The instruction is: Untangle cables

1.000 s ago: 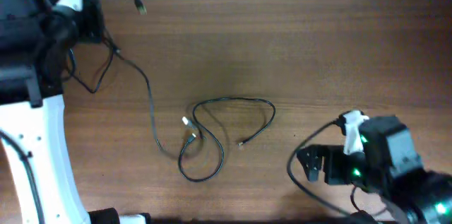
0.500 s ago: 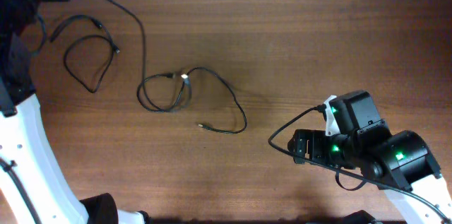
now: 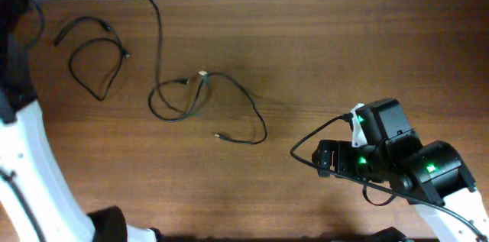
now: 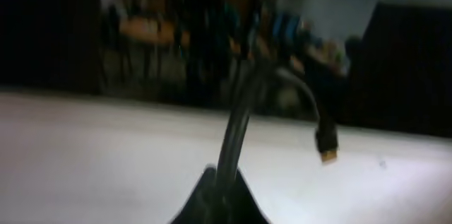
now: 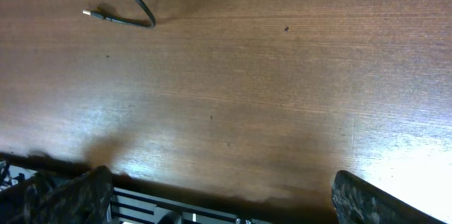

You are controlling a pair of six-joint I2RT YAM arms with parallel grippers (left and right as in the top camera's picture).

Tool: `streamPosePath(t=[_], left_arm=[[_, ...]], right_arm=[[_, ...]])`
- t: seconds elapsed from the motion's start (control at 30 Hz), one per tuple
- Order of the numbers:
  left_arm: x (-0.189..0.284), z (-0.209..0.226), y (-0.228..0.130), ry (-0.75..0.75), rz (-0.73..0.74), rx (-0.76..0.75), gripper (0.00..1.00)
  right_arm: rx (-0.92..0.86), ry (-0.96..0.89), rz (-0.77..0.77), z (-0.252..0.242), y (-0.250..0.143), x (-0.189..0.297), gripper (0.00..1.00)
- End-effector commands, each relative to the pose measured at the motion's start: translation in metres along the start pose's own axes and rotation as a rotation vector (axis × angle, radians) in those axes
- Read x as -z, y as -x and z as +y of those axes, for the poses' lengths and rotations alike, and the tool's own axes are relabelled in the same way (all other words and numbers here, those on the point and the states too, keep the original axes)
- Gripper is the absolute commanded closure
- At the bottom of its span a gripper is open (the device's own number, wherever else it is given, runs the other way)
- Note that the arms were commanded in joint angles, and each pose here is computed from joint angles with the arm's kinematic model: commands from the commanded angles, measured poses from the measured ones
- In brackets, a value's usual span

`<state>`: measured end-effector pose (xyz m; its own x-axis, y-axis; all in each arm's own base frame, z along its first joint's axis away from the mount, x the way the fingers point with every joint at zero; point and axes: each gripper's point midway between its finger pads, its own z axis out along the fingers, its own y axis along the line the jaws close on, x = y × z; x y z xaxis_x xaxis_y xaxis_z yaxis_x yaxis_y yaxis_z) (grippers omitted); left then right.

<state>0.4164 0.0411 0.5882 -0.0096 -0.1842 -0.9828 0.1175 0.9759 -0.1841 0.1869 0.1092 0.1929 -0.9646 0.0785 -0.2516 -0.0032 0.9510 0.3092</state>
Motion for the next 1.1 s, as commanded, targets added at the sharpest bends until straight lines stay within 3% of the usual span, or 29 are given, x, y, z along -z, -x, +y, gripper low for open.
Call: streamPosePath(t=[0.0,0.1,0.2,0.33,0.5,0.6,0.63,0.67,0.7,0.83,0.93,1.07], left_arm=[[-0.044,0.021,0.009,0.02,-0.099,-0.056,1.0],[-0.102,0.02,-0.022,-0.032,-0.094,-0.054,1.0],[-0.17,0.006,-0.112,-0.119,0.077,-0.004,1.0],[-0.223,-0.004,-0.215,-0.152,0.257,0.042,1.0],[-0.228,0.065,-0.347,0.187,0.579,0.051,1.0],[-0.22,0.078,-0.401,0.232,0.722,0.06,0.98],[-0.218,0.079,-0.411,0.236,0.75,0.063,0.68],[-0.216,0.08,-0.414,0.239,0.765,0.065,0.12],[-0.214,0.08,-0.416,0.241,0.775,0.065,0.01],[-0.195,0.072,-0.381,0.252,0.769,0.06,0.01],[-0.151,0.059,-0.337,0.299,0.801,0.079,0.01],[-0.07,0.008,-0.374,0.238,1.164,0.238,0.01]], right_arm=[[0.001,-0.034,-0.004,-0.006,0.0,-0.003,0.02],[0.006,-0.025,-0.03,-0.003,0.006,-0.003,0.02],[0.012,-0.009,-0.063,0.001,0.014,-0.003,0.01],[0.012,-0.029,-0.081,-0.003,0.018,-0.003,0.01],[0.011,-0.073,-0.104,-0.01,0.022,-0.002,0.01],[0.01,-0.086,-0.098,-0.012,0.023,-0.005,0.02],[0.008,-0.091,-0.089,-0.012,0.023,-0.007,0.01],[0.008,-0.093,-0.084,-0.013,0.023,-0.008,0.02],[0.007,-0.096,-0.078,-0.013,0.023,-0.009,0.01],[0.005,-0.085,-0.059,-0.011,0.021,-0.012,0.01],[0.004,-0.087,-0.057,-0.011,0.021,-0.012,0.02],[-0.014,-0.088,-0.054,-0.012,0.02,-0.012,0.01]])
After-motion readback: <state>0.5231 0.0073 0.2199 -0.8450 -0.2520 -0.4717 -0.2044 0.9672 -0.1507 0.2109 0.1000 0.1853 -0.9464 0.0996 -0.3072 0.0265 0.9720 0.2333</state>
